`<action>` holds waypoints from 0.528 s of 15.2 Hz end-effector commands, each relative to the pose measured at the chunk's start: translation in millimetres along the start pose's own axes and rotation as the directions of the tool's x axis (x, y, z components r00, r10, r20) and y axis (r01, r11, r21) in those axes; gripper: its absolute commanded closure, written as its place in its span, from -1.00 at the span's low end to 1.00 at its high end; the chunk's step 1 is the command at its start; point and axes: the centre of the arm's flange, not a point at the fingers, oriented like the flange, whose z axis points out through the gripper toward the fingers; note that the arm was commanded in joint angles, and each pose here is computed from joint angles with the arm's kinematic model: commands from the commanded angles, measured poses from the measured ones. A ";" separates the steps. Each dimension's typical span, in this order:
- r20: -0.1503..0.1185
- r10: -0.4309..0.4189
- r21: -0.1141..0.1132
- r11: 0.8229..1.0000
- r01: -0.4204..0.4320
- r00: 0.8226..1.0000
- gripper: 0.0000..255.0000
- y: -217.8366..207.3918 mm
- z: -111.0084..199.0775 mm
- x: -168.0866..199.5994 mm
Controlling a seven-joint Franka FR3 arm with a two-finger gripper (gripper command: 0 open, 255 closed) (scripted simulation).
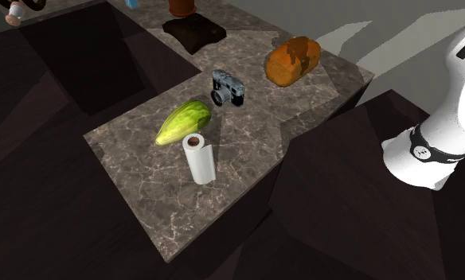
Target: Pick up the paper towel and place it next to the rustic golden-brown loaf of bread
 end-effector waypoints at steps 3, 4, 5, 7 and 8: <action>-0.001 0.010 0.000 1.000 -0.010 1.000 -1.00 16.4 18.3 9.5; -0.002 0.014 0.000 1.000 -0.014 1.000 -1.00 24.6 27.5 14.1; -0.002 0.019 0.000 1.000 -0.019 1.000 -1.00 32.9 36.6 18.8; -0.004 0.029 0.000 1.000 -0.029 1.000 -1.00 49.5 54.9 27.9; -0.004 0.034 0.000 0.999 -0.034 0.999 -1.00 57.8 64.1 32.5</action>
